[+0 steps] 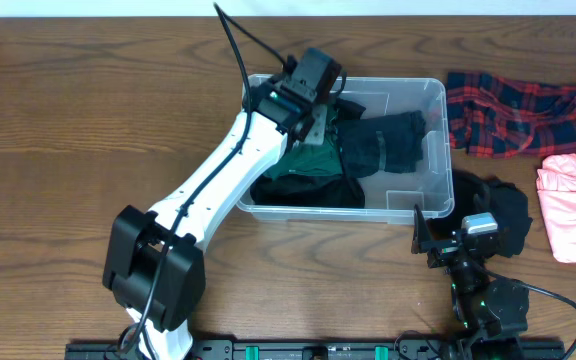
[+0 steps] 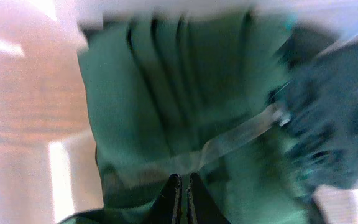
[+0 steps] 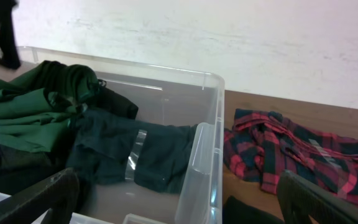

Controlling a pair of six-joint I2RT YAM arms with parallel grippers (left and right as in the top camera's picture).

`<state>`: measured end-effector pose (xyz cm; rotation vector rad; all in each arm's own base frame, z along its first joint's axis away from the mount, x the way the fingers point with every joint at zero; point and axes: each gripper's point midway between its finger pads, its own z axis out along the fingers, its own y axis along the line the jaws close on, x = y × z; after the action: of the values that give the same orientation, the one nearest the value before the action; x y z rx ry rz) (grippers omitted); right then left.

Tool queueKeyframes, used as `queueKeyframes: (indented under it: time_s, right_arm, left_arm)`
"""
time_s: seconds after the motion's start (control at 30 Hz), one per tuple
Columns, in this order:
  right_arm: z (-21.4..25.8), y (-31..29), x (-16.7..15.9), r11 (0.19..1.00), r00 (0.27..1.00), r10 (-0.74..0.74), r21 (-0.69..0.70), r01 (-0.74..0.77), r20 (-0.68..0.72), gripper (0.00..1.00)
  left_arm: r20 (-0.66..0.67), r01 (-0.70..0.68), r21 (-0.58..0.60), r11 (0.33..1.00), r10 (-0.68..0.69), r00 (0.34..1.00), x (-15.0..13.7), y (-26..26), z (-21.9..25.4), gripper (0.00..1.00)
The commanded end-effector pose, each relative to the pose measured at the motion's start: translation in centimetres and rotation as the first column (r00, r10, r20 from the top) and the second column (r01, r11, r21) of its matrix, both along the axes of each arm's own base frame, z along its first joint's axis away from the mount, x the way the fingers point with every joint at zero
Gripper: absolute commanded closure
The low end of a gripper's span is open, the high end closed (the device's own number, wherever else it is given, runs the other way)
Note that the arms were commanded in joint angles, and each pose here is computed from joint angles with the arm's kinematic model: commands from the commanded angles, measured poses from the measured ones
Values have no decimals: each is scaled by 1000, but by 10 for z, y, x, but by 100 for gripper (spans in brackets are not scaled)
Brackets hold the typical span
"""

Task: Pack container
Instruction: 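Lower the green shirt into the container and press it down, then open the left gripper and retract the left arm to the left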

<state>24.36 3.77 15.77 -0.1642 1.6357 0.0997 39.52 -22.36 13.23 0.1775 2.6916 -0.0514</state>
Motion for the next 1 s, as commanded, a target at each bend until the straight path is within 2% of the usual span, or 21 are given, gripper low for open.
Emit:
queueKeyframes:
  time_s: [0.0,0.23,0.53,0.67,0.8,0.97]
  right_arm:
    - [-1,-1,0,1000,1000,-1,-12,1,1,1]
    - [-1,-1,0,1000,1000,-1,-12,1,1,1]
    - [-1,-1,0,1000,1000,-1,-12,1,1,1]
    - [-1,-1,0,1000,1000,-1,-12,1,1,1]
    - [-1,-1,0,1000,1000,-1,-12,1,1,1]
    - [-1,-1,0,1000,1000,-1,-12,1,1,1]
  left_arm:
    - [-81,-38,29,999,41,996,-15,11,-30,94]
    - [-213,-26,35,999,32,977,-49,18,-69,94]
    - [-206,-22,13,1000,24,978,-47,14,-70,94]
    - [-146,-22,-28,999,18,989,-36,7,-45,94]
    - [-27,-30,-104,994,27,999,-19,5,-1,92]
    - [132,-116,-202,972,145,981,8,48,62,86]
